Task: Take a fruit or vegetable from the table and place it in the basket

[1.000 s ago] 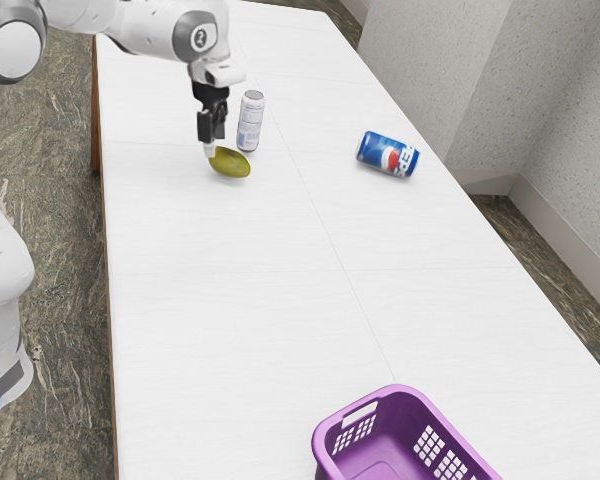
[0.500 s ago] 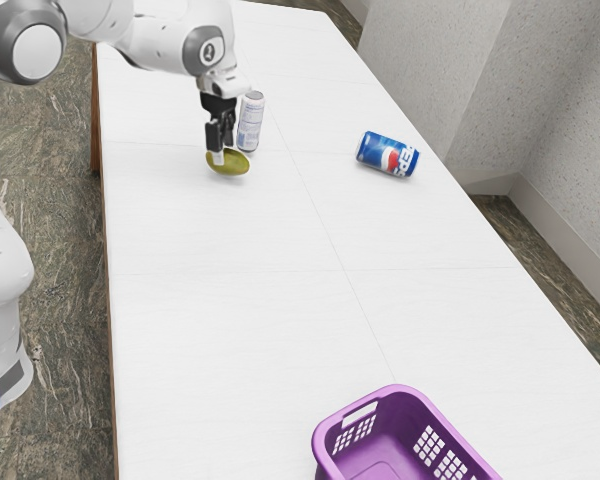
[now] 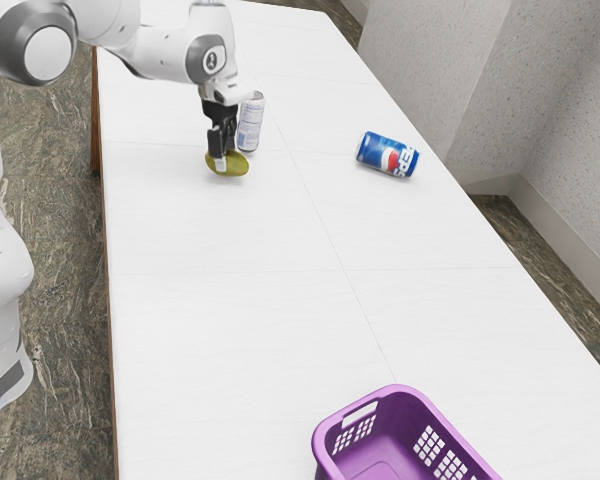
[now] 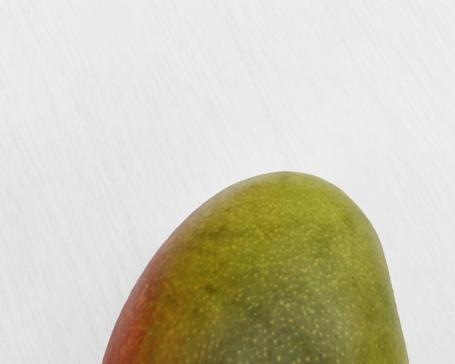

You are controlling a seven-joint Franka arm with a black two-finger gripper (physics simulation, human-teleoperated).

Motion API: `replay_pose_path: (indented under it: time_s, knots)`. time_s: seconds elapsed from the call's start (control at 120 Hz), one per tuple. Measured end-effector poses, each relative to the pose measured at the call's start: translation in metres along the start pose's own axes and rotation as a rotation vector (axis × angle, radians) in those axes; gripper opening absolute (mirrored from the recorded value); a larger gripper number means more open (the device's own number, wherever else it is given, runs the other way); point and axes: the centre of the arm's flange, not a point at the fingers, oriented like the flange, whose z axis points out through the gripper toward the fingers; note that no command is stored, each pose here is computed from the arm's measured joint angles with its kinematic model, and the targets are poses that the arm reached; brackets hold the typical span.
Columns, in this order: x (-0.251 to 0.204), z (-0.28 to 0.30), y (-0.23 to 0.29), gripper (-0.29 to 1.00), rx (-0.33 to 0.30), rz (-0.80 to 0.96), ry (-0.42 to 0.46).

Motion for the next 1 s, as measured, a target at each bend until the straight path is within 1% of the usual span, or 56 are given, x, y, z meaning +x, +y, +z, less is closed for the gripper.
replay_pose_path:
  time_s: [0.075,0.158,0.217,0.342,0.408,0.45,0.483,0.508,0.542,0.583,0.625,0.667,0.717,0.775,0.833,0.875,0.95,1.0]
  knots:
    - [0.000,0.003,-0.001,0.69,-0.004,-0.007,0.007]
    - [0.001,0.004,-0.002,0.52,-0.005,-0.023,0.029]
    - [0.000,0.004,-0.003,0.45,-0.004,-0.036,0.045]
    - [-0.001,0.001,-0.005,0.43,0.002,-0.057,0.071]
    - [0.002,-0.008,-0.005,0.40,0.019,-0.056,0.086]
    - [0.013,-0.024,-0.005,0.40,0.048,-0.036,0.107]
    - [0.030,-0.041,-0.003,0.40,0.076,-0.006,0.129]
    - [0.052,-0.054,0.002,0.41,0.097,0.033,0.148]
    - [0.097,-0.075,0.017,0.41,0.126,0.114,0.182]
    - [0.173,-0.094,0.062,0.41,0.141,0.257,0.231]
    - [0.250,-0.107,0.134,0.42,0.126,0.421,0.285]
    - [0.312,-0.108,0.226,0.43,0.081,0.585,0.329]
    - [0.356,-0.104,0.340,0.43,0.005,0.758,0.364]
    - [0.375,-0.099,0.454,0.42,-0.079,0.906,0.394]
    - [0.377,-0.091,0.536,0.39,-0.144,0.997,0.413]
    - [0.374,-0.087,0.580,0.39,-0.180,1.038,0.423]
    - [0.370,-0.059,0.644,0.39,-0.252,1.084,0.418]
    - [0.367,-0.048,0.669,0.39,-0.280,1.091,0.419]
